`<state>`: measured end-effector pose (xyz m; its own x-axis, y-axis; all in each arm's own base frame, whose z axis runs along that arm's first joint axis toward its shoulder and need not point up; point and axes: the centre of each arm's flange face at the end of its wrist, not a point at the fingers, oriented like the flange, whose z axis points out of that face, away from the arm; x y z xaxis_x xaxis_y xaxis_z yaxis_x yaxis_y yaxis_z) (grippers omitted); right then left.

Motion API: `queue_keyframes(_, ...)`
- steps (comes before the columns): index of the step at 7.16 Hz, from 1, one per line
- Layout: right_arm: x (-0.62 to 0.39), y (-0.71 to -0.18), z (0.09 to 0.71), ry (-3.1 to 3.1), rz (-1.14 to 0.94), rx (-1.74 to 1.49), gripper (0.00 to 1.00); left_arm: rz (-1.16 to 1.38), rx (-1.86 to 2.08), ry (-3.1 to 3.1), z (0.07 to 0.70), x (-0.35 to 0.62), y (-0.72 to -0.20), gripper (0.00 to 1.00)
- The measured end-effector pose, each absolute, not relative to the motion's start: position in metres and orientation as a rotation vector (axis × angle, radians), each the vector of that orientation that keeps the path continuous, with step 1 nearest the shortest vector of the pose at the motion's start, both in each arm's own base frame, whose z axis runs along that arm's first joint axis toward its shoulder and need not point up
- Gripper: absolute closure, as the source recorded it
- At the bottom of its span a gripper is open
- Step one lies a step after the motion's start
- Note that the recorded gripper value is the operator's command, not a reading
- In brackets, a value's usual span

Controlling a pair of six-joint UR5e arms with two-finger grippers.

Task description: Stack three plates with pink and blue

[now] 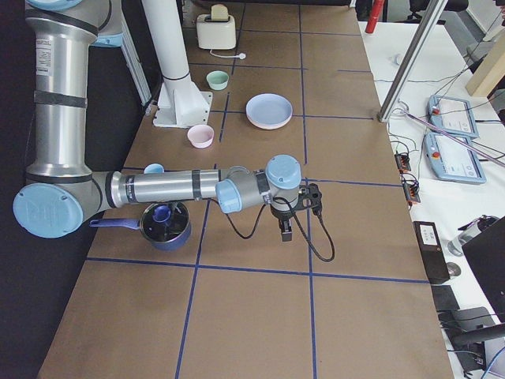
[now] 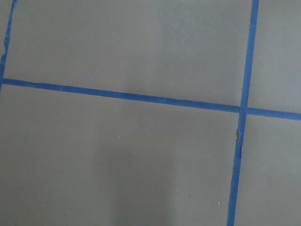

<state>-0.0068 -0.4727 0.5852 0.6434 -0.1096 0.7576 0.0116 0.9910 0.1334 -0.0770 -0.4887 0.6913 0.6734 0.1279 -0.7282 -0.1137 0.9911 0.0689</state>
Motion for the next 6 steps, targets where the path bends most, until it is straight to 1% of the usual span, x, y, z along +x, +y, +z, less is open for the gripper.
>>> queue_keyframes(2,0.002,-0.467,0.596,-0.873,-0.032,0.065,0.00,0.116,0.015,0.823,0.693,-0.085,-0.487,0.00)
queue_keyframes(4,0.020,-0.450,0.630,-0.865,-0.016,0.036,0.00,0.112,0.014,0.822,0.694,-0.086,-0.487,0.00)
queue_keyframes(6,0.036,-0.444,0.648,-0.859,-0.019,0.043,0.00,0.106,0.012,0.822,0.694,-0.087,-0.486,0.00)
